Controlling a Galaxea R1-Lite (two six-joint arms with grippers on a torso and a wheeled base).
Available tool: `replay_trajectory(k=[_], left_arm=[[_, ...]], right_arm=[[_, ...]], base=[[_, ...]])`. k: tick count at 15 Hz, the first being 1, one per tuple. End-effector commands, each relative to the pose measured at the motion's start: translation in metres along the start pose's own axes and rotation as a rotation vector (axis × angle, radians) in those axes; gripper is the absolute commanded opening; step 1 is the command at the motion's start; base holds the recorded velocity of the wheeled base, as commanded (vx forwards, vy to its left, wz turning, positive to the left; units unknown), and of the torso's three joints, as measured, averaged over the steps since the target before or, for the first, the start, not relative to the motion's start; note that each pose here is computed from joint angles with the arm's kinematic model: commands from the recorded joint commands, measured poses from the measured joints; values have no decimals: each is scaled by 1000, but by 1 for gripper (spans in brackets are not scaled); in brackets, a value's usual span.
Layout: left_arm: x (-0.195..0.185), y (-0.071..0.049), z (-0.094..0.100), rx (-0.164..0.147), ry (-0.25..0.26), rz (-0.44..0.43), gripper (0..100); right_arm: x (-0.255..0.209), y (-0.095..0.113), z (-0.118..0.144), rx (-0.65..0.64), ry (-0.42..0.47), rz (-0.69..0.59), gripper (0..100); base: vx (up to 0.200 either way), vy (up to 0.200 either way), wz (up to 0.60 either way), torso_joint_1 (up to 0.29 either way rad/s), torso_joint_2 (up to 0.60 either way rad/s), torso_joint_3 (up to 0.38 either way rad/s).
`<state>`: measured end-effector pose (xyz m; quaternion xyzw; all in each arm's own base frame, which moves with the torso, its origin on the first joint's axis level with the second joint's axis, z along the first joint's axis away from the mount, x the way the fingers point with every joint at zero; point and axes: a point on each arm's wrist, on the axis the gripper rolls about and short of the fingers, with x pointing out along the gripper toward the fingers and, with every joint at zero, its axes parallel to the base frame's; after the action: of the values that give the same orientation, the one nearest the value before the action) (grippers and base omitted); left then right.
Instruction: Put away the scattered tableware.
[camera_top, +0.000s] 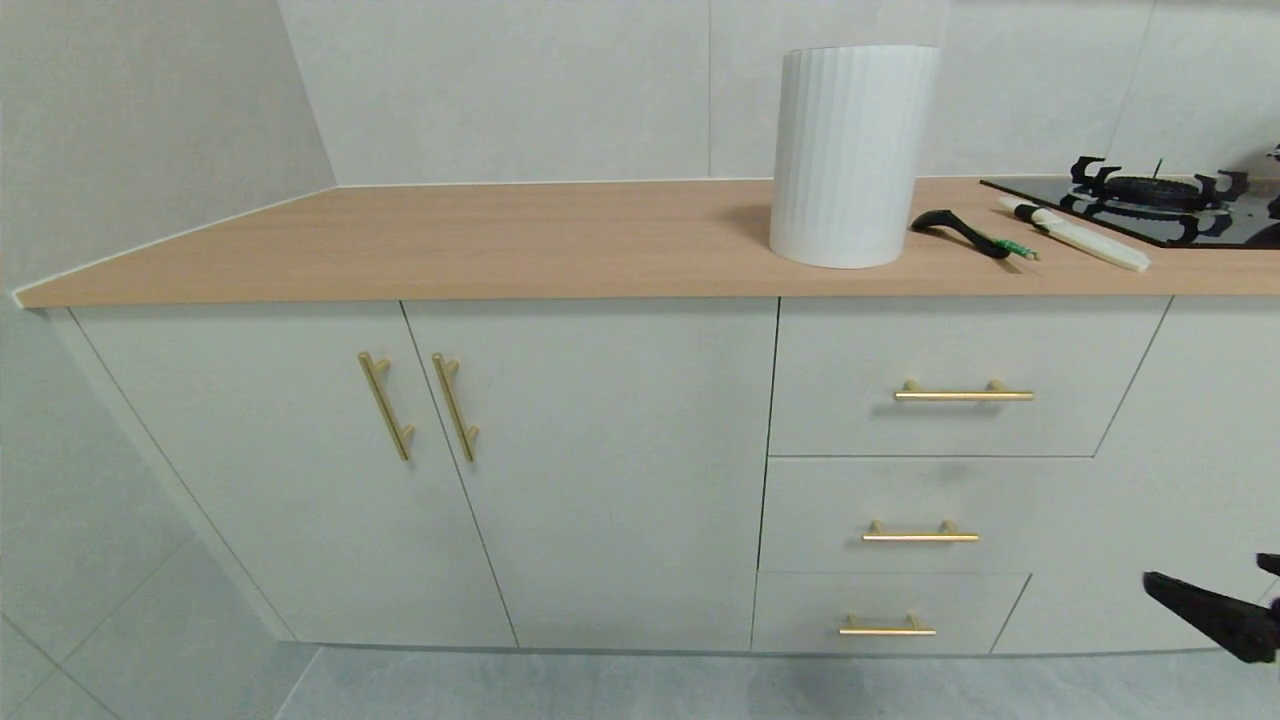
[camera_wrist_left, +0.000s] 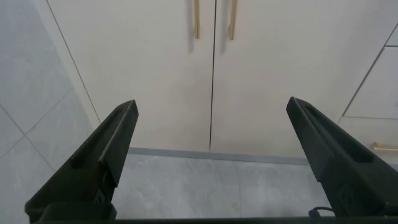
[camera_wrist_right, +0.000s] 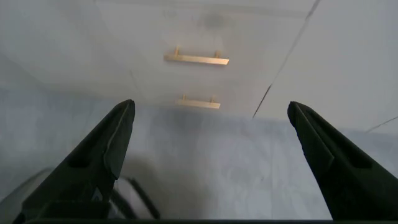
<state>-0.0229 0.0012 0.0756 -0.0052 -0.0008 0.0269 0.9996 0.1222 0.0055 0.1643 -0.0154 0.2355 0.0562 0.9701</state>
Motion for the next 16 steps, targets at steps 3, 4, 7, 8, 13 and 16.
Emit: replay_trajectory(k=[3,4,7,8,13,16], left_arm=[[0,0,0,0,0,0,100],[0,0,0,0,0,0,100],[0,0,0,0,0,0,100],[0,0,0,0,0,0,100],[0,0,0,0,0,1,100],[0,0,0,0,0,1,100]], right_arm=[[124,-9,12,19,205,42,100],[149,-10,7,23,227,43,100],[190,-12,-14,22,247,33,100],[195,-12,-16,23,240,30,100],[235,-6,-43,30,209,3,100],[266,3,-62,63,134,-83,100]], base=[[0,0,0,0,0,0],[0,0,0,0,0,0],[0,0,0,0,0,0],[0,0,0,0,0,0],[0,0,0,0,0,0],[0,0,0,0,0,0]])
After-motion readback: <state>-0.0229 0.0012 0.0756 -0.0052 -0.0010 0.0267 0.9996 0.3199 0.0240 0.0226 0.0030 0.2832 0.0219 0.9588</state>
